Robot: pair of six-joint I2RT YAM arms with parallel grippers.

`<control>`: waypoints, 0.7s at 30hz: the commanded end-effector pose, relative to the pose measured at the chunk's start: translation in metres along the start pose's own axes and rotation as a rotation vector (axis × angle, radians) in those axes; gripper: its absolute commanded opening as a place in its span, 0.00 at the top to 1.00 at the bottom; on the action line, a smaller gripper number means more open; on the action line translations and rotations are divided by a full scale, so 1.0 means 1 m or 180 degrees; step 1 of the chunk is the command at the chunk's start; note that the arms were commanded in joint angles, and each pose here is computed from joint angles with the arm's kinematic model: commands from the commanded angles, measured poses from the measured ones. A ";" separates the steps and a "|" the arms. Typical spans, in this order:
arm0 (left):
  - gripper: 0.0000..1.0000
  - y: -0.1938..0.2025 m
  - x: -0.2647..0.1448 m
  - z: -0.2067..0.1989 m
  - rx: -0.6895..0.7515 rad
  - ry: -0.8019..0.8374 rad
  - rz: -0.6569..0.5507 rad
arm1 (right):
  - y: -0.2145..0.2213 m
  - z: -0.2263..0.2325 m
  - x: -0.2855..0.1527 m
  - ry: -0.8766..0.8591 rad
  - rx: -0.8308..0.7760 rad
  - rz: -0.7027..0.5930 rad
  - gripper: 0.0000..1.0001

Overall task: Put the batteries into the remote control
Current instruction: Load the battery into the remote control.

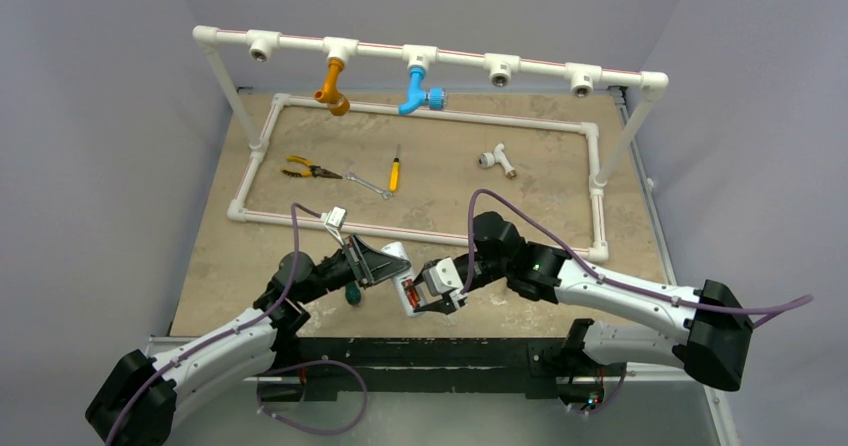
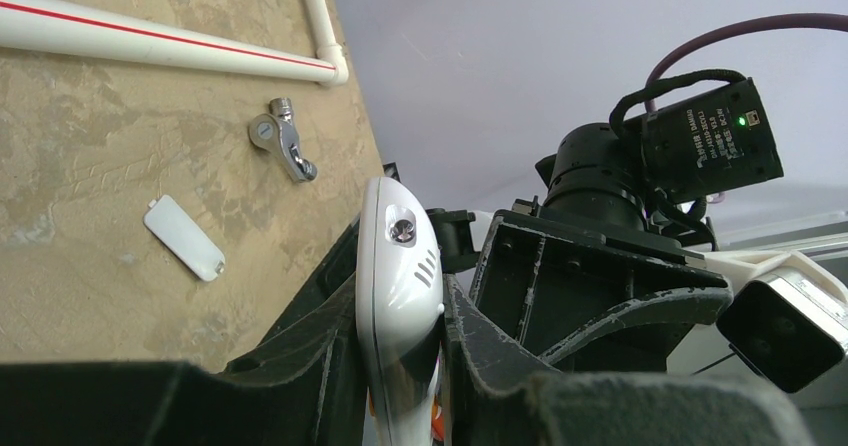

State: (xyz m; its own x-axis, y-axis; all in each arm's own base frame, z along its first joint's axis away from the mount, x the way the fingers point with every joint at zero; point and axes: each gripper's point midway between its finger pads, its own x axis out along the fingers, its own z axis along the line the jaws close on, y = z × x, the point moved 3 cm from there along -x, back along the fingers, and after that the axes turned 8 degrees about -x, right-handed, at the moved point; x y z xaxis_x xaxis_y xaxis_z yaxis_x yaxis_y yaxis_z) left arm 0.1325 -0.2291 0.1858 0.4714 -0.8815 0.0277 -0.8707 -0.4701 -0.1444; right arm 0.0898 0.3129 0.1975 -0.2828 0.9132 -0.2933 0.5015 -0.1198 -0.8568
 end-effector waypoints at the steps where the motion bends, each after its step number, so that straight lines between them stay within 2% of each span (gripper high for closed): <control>1: 1.00 -0.002 0.002 -0.026 0.0094 0.0262 0.0009 | 0.001 -0.005 0.002 0.0068 -0.0020 -0.0019 0.58; 21: 1.00 -0.003 0.003 -0.029 0.0078 0.0318 -0.0016 | 0.006 -0.004 0.005 0.0002 0.0090 0.0029 0.70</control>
State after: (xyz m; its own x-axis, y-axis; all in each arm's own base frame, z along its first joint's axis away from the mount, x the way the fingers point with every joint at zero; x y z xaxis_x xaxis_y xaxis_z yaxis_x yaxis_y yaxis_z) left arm 0.1337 -0.2290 0.1836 0.4776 -0.8784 0.0179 -0.8686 -0.4751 -0.1407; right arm 0.0912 0.3164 0.1940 -0.2859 0.9122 -0.2934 0.4925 -0.1227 -0.8616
